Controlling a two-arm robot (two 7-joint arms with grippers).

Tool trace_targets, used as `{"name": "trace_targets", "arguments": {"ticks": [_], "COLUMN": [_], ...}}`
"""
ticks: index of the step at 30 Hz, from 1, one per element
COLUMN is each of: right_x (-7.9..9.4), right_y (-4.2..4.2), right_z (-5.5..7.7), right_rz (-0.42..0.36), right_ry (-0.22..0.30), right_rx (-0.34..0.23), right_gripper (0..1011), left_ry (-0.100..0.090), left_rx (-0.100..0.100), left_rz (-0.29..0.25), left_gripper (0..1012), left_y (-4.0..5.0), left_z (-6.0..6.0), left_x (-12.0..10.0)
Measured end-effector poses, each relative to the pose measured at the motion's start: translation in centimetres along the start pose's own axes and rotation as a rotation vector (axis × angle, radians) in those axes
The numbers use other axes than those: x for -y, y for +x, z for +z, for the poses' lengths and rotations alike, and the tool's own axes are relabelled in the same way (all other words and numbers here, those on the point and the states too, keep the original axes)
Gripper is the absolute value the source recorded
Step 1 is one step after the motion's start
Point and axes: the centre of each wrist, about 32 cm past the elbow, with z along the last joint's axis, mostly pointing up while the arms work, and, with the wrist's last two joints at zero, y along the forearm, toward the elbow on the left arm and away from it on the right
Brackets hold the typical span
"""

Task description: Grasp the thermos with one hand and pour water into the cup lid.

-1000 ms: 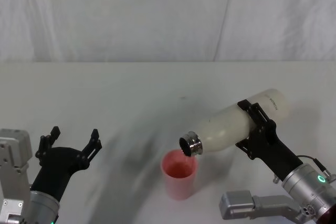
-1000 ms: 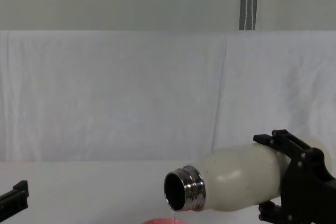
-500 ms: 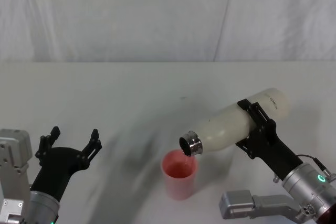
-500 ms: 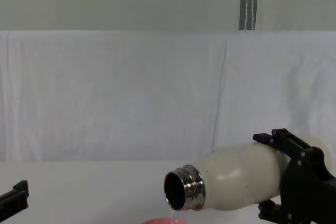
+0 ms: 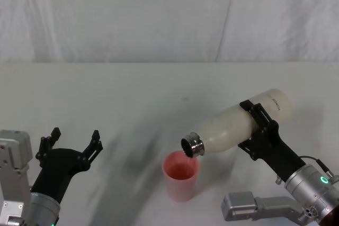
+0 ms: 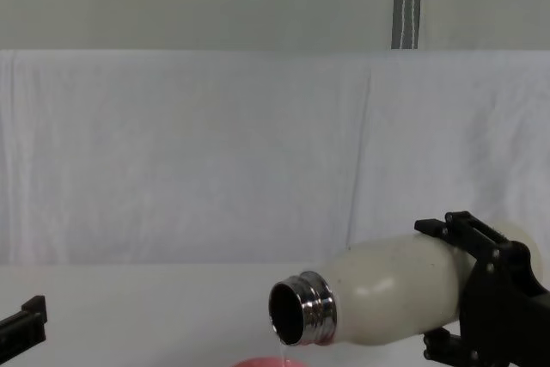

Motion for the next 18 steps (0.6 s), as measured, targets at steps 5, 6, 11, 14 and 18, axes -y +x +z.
{"name": "trace_targets", "arguments": {"ticks": [5,6,11,14,18], "right_x": [0.03,0.03,0.06,0.06,0.07], "right_y": [-0.01,-0.01,-0.02,-0.01,-0.01], "right_z": [-0.03,-0.04,-0.06,-0.08,-0.09], "right_rz": [0.001,0.001,0.001,0.001,0.002], "right_ry": [-0.001,-0.001,-0.001,-0.001,-0.001], "right_rx": [0.0,0.0,0.0,0.001,0.001], "right_gripper": [950,950,950,950,950], "left_ry": [0.0,0.0,0.0,0.0,0.0], "left_rx": [0.0,0.0,0.0,0.0,0.0], "left_rz": [0.0,0.0,0.0,0.0,0.0], "left_gripper": [1001,1001,1001,1001,1001], "left_y": [0.0,0.0,0.0,0.0,0.0], "left_z": [0.0,0.0,0.0,0.0,0.0], "left_x": [0.0,0.0,0.0,0.0,0.0]}}
